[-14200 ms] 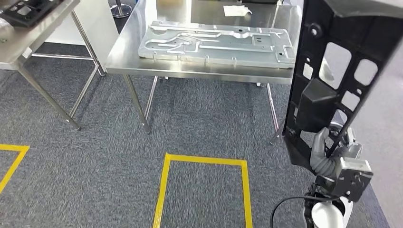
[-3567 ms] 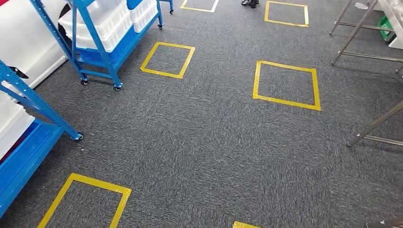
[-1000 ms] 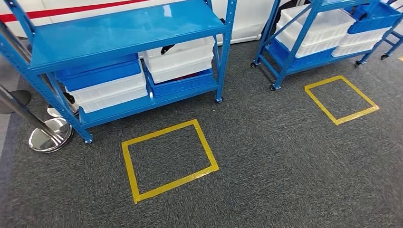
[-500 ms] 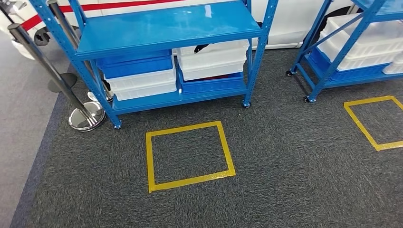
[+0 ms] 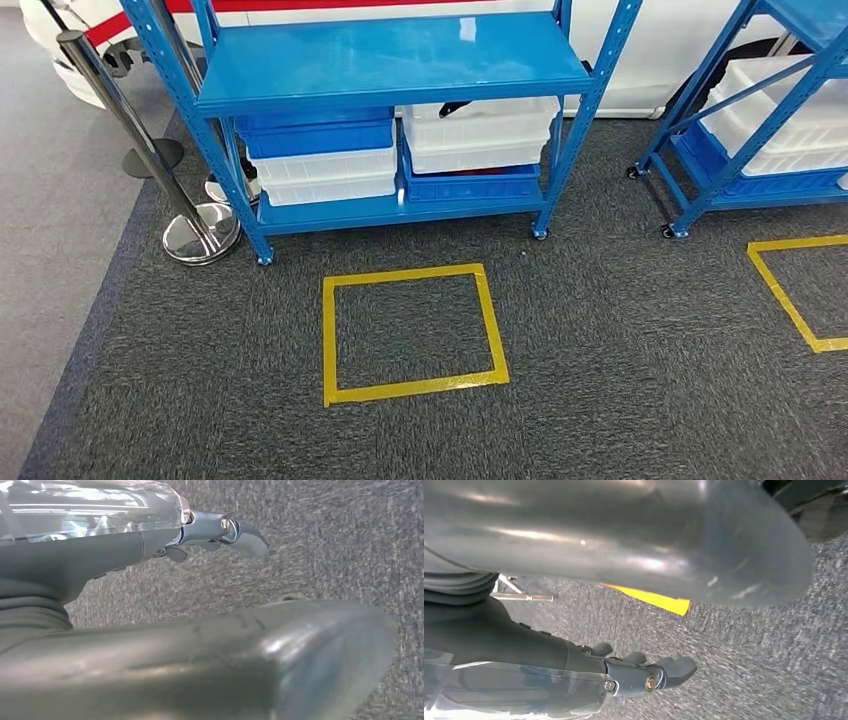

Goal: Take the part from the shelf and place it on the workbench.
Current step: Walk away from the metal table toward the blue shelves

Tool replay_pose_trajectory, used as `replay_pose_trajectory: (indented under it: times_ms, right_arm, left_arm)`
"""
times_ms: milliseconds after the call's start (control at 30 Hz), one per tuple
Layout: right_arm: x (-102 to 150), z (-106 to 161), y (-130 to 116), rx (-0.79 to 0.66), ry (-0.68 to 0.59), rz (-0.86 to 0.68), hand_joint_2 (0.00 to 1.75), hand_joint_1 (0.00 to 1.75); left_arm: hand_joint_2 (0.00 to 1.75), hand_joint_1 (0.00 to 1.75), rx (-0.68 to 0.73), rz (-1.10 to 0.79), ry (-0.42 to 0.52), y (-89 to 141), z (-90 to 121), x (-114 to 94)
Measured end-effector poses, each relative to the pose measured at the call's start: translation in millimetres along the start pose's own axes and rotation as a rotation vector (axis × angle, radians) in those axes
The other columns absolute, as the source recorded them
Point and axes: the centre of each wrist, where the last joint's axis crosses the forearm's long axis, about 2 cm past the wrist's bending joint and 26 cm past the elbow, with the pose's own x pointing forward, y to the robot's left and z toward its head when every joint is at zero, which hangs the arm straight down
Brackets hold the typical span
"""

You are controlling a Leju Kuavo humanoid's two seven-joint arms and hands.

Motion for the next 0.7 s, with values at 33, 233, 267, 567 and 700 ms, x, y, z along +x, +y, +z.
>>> replay_pose_trajectory:
  times_ms: [33, 233, 267, 567, 700]
  right_arm:
    - [-0.9, 0.1, 0.2, 0.001, 0.002, 0.000, 0.00, 0.00]
    - [-7.4, 1.2, 2.3, 0.005, 0.020, -0.011, 0.00, 0.00]
    - [-7.4, 1.2, 2.4, 0.005, 0.020, -0.013, 0.00, 0.00]
    - [-6.7, 1.5, 3.9, 0.007, 0.019, -0.021, 0.00, 0.00]
    - [-9.4, 2.6, 7.6, 0.015, 0.025, -0.025, 0.00, 0.00]
  left_arm:
    - [0.00, 0.00, 0.000, 0.000, 0.001, 0.0, 0.2, -0.4]
    - [0.00, 0.00, -0.008, -0.004, 0.003, -0.8, 0.6, -0.9]
    - [0.00, 0.00, -0.010, -0.003, 0.003, -0.9, 0.2, 0.0]
    - [0.00, 0.00, -0.017, -0.002, 0.006, -1.8, -0.5, 2.0]
    - [0.00, 0.00, -0.014, -0.007, 0.023, 0.3, 1.8, -4.1]
